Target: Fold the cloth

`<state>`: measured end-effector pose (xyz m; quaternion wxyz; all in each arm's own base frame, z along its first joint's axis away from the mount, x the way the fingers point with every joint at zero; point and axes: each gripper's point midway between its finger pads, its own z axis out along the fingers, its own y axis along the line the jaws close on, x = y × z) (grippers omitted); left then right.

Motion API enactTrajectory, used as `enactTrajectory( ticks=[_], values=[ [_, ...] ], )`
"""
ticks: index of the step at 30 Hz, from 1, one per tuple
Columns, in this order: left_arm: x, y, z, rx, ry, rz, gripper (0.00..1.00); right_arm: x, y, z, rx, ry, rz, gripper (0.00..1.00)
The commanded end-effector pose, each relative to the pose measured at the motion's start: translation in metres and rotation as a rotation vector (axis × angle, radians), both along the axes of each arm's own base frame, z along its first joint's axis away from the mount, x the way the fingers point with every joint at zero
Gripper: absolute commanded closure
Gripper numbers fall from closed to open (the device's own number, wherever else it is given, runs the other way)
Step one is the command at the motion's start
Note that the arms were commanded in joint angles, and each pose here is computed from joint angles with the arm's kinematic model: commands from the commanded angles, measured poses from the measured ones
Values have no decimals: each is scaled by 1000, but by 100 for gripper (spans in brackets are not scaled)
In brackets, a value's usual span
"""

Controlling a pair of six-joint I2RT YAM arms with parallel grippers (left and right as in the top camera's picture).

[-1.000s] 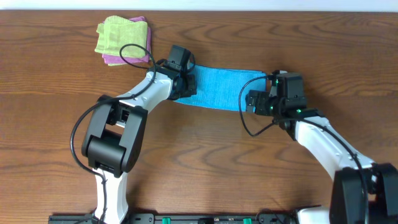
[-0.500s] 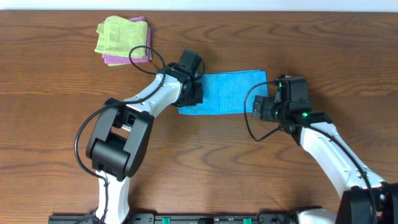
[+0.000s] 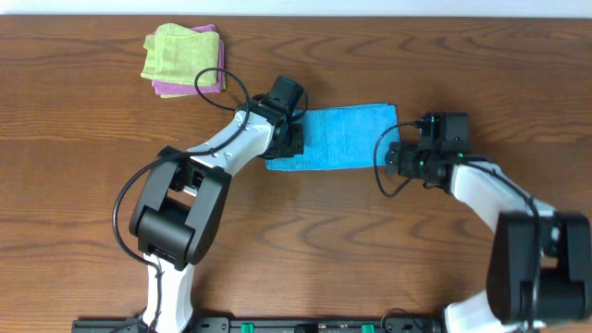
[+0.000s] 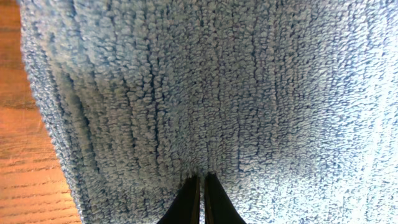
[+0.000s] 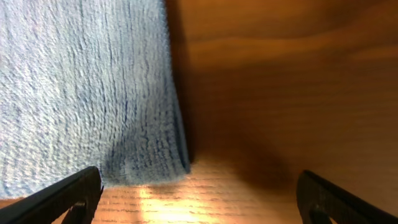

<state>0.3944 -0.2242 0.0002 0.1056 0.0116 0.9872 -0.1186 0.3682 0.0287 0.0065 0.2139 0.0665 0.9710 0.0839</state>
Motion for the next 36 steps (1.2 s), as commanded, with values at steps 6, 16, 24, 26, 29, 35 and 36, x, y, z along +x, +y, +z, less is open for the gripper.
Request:
enactTrajectory(
  ticks=[6,16,24,26,29,35,36],
  values=[
    [-6,1,-15,-1,35,16,94,40,20,9,57,-25,100,1],
    [-5,1,-15,-4,34,23,94,45,33,-23,103,14,161,1],
    [-5,1,-15,0,32,24,94,40,52,-34,159,59,178,41],
    [-5,2,-15,2,30,25,94,36,57,-35,168,75,170,57],
    [-4,2,-15,2,28,25,94,31,63,-36,165,92,185,56],
    [-1,0,-14,-4,17,25,94,26,65,-39,157,120,168,92],
    [-1,0,-14,-6,14,25,94,26,64,-39,154,123,167,95]
  ],
)
